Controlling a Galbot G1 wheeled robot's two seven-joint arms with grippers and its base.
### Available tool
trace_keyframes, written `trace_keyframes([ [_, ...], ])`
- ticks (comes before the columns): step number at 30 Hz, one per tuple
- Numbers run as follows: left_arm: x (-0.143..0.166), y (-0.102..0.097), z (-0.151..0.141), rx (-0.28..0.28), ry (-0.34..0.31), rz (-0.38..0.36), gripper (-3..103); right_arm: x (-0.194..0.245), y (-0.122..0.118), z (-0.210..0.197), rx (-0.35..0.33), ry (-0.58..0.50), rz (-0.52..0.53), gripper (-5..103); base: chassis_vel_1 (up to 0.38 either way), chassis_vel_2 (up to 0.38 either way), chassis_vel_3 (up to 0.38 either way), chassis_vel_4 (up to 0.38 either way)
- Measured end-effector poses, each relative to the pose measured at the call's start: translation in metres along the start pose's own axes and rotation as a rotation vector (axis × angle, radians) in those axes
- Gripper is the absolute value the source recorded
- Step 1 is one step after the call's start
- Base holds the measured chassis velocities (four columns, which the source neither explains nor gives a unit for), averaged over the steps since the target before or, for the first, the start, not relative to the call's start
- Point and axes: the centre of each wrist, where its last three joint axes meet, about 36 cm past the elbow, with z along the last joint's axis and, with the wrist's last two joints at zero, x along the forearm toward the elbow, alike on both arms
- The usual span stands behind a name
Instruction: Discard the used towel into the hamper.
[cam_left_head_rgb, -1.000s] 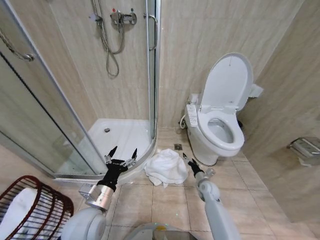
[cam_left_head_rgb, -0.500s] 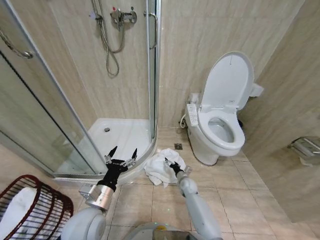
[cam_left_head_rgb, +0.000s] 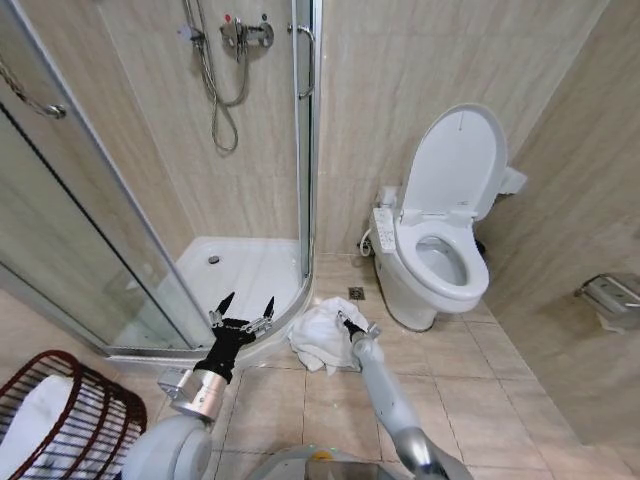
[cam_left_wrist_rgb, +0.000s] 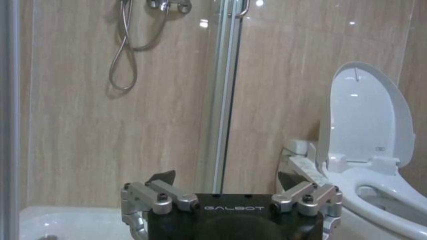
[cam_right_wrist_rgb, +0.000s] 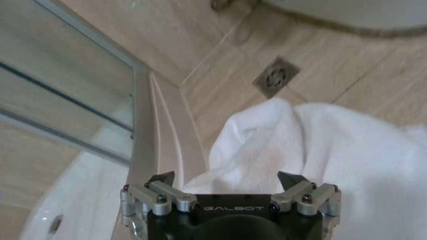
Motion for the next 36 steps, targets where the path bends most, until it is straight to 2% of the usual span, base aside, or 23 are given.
trace_keyframes([
  [5,0.000,0.000,0.000,0.000,0.000,0.000,100,-0.006,-0.007,-0.006,-0.100,0.039,0.017,100,0.000,0.000,0.000,0.000],
  [12,0.000,0.000,0.000,0.000,0.000,0.000,100,-0.014,-0.014,-0.006,-0.114,0.059,0.040,100,0.000,0.000,0.000,0.000],
  [18,0.000,0.000,0.000,0.000,0.000,0.000,100,-0.017,-0.030,-0.001,-0.067,0.112,0.078,100,0.000,0.000,0.000,0.000],
  [20,0.000,0.000,0.000,0.000,0.000,0.000,100,-0.017,-0.046,0.007,0.006,0.141,0.090,100,0.000,0.000,0.000,0.000],
  [21,0.000,0.000,0.000,0.000,0.000,0.000,100,-0.017,-0.046,0.007,0.006,0.141,0.090,100,0.000,0.000,0.000,0.000],
  [22,0.000,0.000,0.000,0.000,0.000,0.000,100,-0.015,-0.064,0.010,0.088,0.153,0.095,100,0.000,0.000,0.000,0.000],
  [23,0.000,0.000,0.000,0.000,0.000,0.000,100,-0.014,-0.071,0.012,0.137,0.160,0.095,100,0.000,0.000,0.000,0.000],
  [24,0.000,0.000,0.000,0.000,0.000,0.000,100,-0.012,-0.080,0.015,0.213,0.168,0.093,100,0.000,0.000,0.000,0.000],
  [25,0.000,0.000,0.000,0.000,0.000,0.000,100,-0.012,-0.080,0.015,0.213,0.168,0.093,100,0.000,0.000,0.000,0.000],
  [26,0.000,0.000,0.000,0.000,0.000,0.000,100,-0.010,-0.085,0.016,0.262,0.173,0.094,100,0.000,0.000,0.000,0.000],
  [27,0.000,0.000,0.000,0.000,0.000,0.000,100,-0.006,-0.100,0.023,0.435,0.197,0.103,100,0.000,0.000,0.000,0.000],
  [28,0.000,0.000,0.000,0.000,0.000,0.000,100,-0.004,-0.107,0.027,0.541,0.210,0.115,100,0.000,0.000,0.000,0.000],
  [29,0.000,0.000,0.000,0.000,0.000,0.000,100,-0.004,-0.111,0.030,0.615,0.216,0.122,100,0.000,0.000,0.000,0.000],
  [30,0.000,0.000,0.000,0.000,0.000,0.000,100,-0.004,-0.111,0.030,0.615,0.216,0.122,100,0.000,0.000,0.000,0.000],
  [31,0.000,0.000,0.000,0.000,0.000,0.000,100,-0.003,-0.114,0.031,0.685,0.220,0.125,100,0.000,0.000,0.000,0.000],
  [32,0.000,0.000,0.000,0.000,0.000,0.000,100,-0.002,-0.118,0.032,0.788,0.224,0.123,100,0.000,0.000,0.000,0.000],
  [33,0.000,0.000,0.000,0.000,0.000,0.000,100,-0.001,-0.119,0.031,0.848,0.226,0.121,100,0.000,0.000,0.000,0.000],
  [34,0.000,0.000,0.000,0.000,0.000,0.000,100,-0.001,-0.120,0.031,0.898,0.225,0.118,100,0.000,0.000,0.000,0.000],
  [35,0.000,0.000,0.000,0.000,0.000,0.000,100,-0.001,-0.120,0.031,0.898,0.225,0.118,100,0.000,0.000,0.000,0.000],
  [36,0.000,0.000,0.000,0.000,0.000,0.000,100,-0.001,-0.118,0.030,0.956,0.218,0.117,100,0.000,0.000,0.000,0.000],
])
